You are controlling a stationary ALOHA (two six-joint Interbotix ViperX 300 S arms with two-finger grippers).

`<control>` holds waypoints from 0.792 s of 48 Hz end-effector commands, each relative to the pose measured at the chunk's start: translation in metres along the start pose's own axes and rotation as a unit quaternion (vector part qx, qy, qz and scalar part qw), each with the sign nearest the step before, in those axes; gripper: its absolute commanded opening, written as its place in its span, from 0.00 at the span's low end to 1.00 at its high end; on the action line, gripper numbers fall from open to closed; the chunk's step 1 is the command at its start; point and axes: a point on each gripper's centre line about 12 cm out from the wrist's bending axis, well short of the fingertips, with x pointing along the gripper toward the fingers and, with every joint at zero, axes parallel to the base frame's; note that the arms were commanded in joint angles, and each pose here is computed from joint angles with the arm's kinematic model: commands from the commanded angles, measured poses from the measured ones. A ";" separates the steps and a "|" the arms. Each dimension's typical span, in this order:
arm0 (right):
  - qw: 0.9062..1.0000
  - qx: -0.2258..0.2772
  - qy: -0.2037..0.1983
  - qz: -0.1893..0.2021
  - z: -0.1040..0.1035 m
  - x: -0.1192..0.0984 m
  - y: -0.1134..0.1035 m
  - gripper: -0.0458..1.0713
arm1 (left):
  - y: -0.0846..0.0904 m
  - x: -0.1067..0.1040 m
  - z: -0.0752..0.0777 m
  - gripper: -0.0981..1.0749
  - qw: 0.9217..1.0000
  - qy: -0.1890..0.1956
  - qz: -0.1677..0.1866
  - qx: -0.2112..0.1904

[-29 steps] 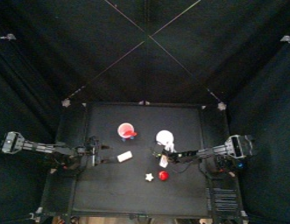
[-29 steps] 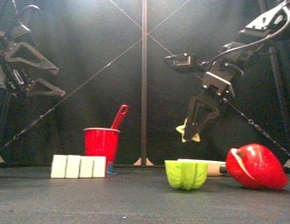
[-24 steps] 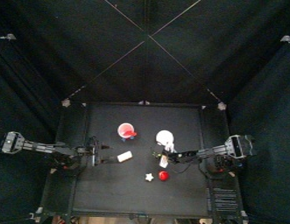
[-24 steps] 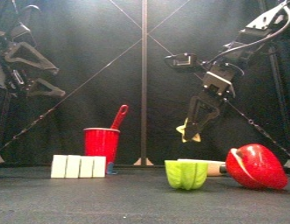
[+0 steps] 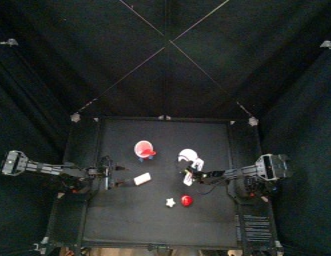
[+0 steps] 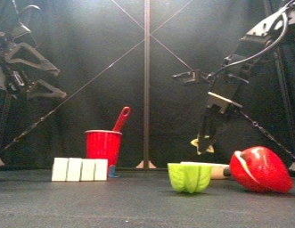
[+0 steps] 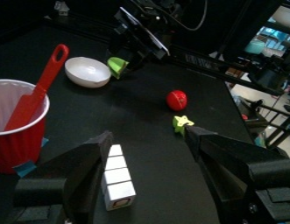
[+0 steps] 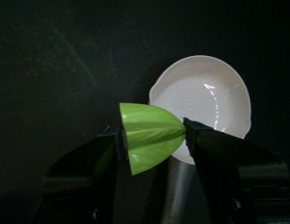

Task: Place starfruit top in pan

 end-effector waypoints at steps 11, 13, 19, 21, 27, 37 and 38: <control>0.997 0.074 -0.018 -0.032 0.000 0.008 -0.026 0.66 | -0.001 0.002 0.004 0.93 1.000 -0.007 0.000 0.000; 0.996 0.085 -0.018 -0.037 -0.001 0.008 -0.030 0.67 | -0.001 0.002 0.004 0.93 1.000 -0.007 0.000 0.000; 0.993 0.104 -0.014 -0.053 -0.006 0.012 -0.039 0.67 | -0.001 0.002 0.004 0.93 1.000 -0.006 -0.001 0.001; 0.993 0.107 -0.013 -0.056 -0.008 0.013 -0.041 0.68 | -0.001 0.002 0.004 0.93 1.000 -0.006 -0.001 0.001; 0.992 0.109 -0.009 -0.060 -0.011 0.014 -0.044 0.74 | -0.001 0.002 0.004 0.93 1.000 -0.006 -0.001 0.001; 0.992 0.110 -0.004 -0.066 -0.013 0.015 -0.044 0.94 | 0.000 0.001 0.003 0.93 1.000 -0.006 0.001 0.000; 0.992 0.110 -0.004 -0.066 -0.013 0.015 -0.044 0.95 | 0.000 0.001 0.003 0.93 1.000 -0.006 0.000 0.001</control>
